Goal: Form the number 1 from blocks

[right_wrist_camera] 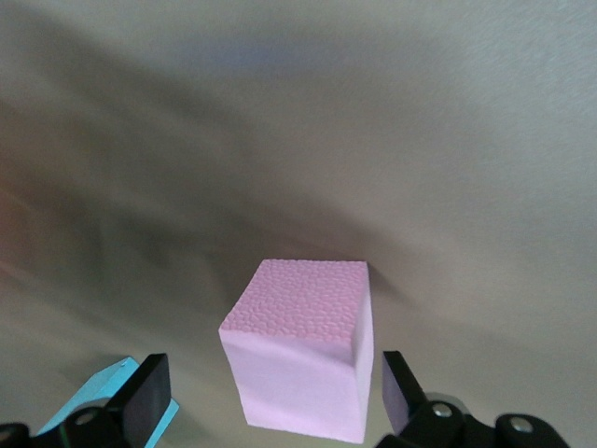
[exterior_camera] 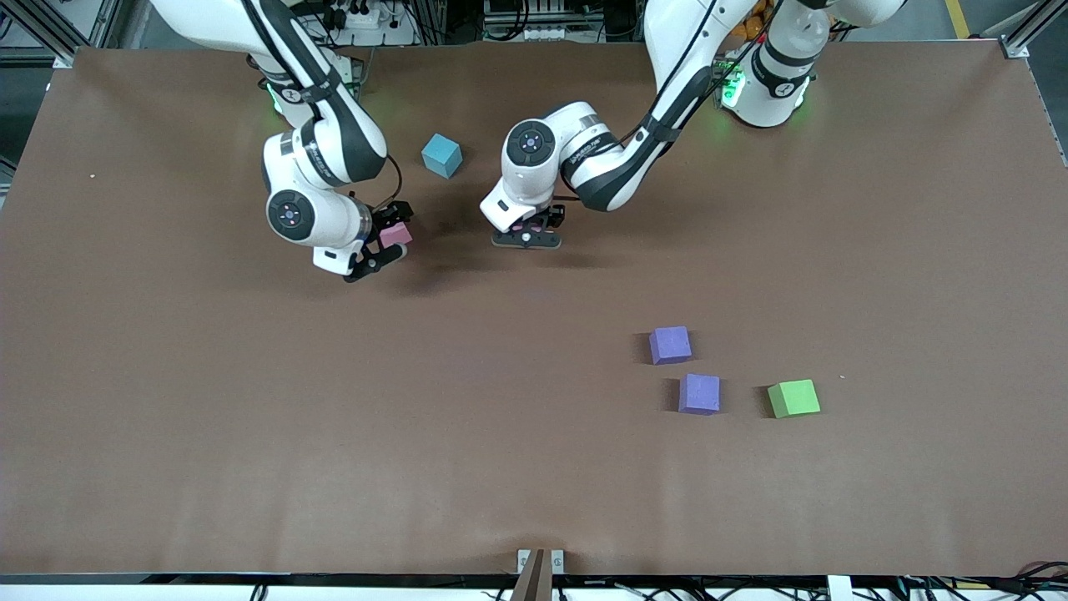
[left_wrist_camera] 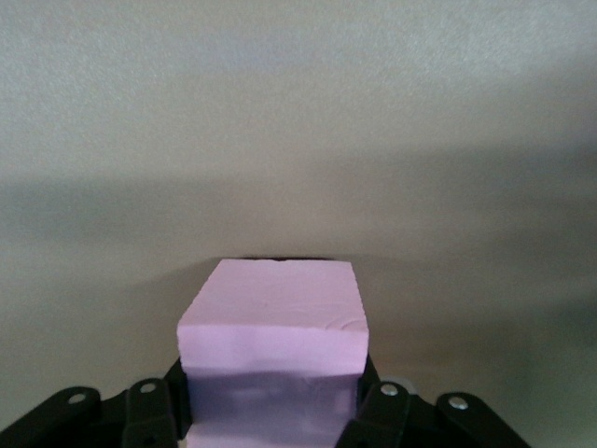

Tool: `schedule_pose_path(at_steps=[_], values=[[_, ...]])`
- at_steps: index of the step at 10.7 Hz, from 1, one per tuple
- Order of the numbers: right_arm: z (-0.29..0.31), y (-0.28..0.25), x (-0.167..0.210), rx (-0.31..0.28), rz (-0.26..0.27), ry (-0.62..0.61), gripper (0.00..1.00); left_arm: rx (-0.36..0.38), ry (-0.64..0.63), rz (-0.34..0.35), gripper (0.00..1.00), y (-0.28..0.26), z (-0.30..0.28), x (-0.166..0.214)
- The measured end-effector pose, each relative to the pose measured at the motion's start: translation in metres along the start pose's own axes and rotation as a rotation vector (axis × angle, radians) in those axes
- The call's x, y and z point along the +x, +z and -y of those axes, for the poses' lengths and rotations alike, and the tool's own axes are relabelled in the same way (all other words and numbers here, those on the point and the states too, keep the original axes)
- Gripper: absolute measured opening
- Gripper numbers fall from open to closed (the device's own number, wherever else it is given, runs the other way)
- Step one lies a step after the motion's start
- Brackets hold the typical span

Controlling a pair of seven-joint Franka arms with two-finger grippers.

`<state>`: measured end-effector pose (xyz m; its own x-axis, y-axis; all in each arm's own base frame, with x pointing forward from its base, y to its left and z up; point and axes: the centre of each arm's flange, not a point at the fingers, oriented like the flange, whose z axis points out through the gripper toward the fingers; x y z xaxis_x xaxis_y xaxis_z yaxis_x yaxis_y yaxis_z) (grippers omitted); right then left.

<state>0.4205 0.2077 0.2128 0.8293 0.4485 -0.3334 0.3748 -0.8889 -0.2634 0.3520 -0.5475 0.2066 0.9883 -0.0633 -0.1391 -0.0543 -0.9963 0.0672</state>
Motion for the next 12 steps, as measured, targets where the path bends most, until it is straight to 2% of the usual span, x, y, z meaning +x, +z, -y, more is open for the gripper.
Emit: schedule_pose_path(at_steps=[3, 6, 9, 12], values=[[-0.001, 0.009, -0.004, 0.001, 0.02, 0.003, 1.0, 0.003, 0.004, 0.004, 0.63, 0.004, -0.004, -0.005], [0.001, 0.011, -0.003, -0.001, 0.019, -0.002, 1.0, -0.001, 0.014, 0.002, 0.65, 0.004, -0.01, -0.009], [0.004, 0.02, 0.0, -0.008, 0.016, -0.01, 1.0, -0.002, -0.008, 0.003, 0.99, 0.006, -0.013, -0.011], [0.003, 0.028, 0.002, -0.009, 0.021, -0.007, 1.0, -0.029, -0.056, -0.047, 1.0, -0.03, -0.011, 0.012]])
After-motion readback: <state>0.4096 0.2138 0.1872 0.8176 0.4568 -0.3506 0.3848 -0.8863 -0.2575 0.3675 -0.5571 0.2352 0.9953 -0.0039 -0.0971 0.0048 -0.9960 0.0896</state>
